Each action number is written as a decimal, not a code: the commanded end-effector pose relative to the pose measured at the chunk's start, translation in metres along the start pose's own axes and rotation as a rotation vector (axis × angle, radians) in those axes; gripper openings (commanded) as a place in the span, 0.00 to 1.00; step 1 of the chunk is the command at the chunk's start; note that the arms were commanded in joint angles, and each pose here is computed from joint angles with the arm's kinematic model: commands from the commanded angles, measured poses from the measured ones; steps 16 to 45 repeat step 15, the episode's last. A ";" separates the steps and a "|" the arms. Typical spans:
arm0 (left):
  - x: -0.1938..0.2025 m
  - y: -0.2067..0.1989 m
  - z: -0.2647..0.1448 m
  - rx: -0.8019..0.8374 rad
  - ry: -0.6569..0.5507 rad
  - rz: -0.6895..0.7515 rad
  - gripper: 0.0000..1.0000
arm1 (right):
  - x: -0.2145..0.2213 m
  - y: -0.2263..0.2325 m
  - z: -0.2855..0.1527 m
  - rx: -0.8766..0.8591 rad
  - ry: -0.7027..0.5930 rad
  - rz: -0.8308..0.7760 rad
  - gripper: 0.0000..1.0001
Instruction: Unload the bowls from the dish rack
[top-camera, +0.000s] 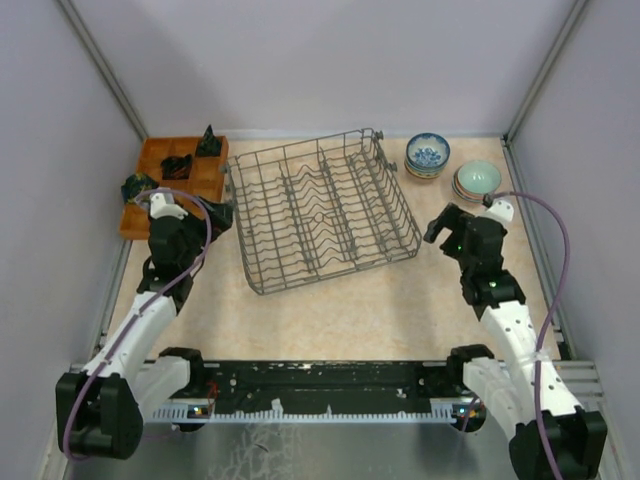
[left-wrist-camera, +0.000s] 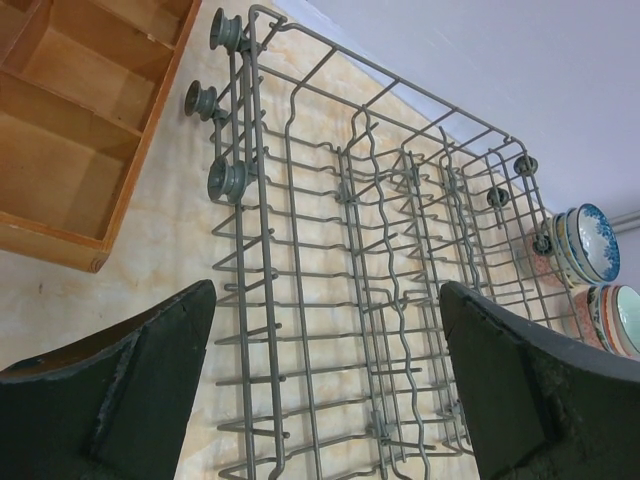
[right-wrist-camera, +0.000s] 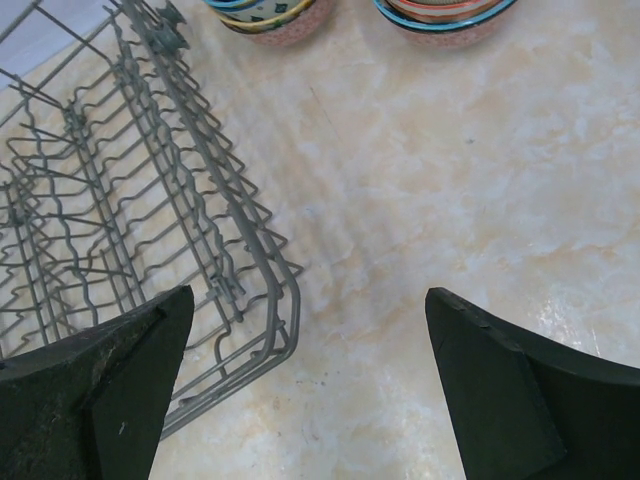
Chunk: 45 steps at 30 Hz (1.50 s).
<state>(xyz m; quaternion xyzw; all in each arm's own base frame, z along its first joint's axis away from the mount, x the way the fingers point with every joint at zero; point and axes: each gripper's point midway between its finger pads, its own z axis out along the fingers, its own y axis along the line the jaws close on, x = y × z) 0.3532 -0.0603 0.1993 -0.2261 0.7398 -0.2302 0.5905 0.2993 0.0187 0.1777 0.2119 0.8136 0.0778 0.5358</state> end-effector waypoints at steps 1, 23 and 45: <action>-0.003 -0.005 -0.007 0.037 -0.031 0.006 0.99 | -0.017 0.021 -0.011 -0.085 -0.090 0.019 0.99; 0.003 0.000 -0.009 0.047 -0.036 0.020 0.99 | -0.014 0.023 -0.014 -0.096 -0.097 -0.002 0.99; 0.003 0.000 -0.009 0.047 -0.036 0.020 0.99 | -0.014 0.023 -0.014 -0.096 -0.097 -0.002 0.99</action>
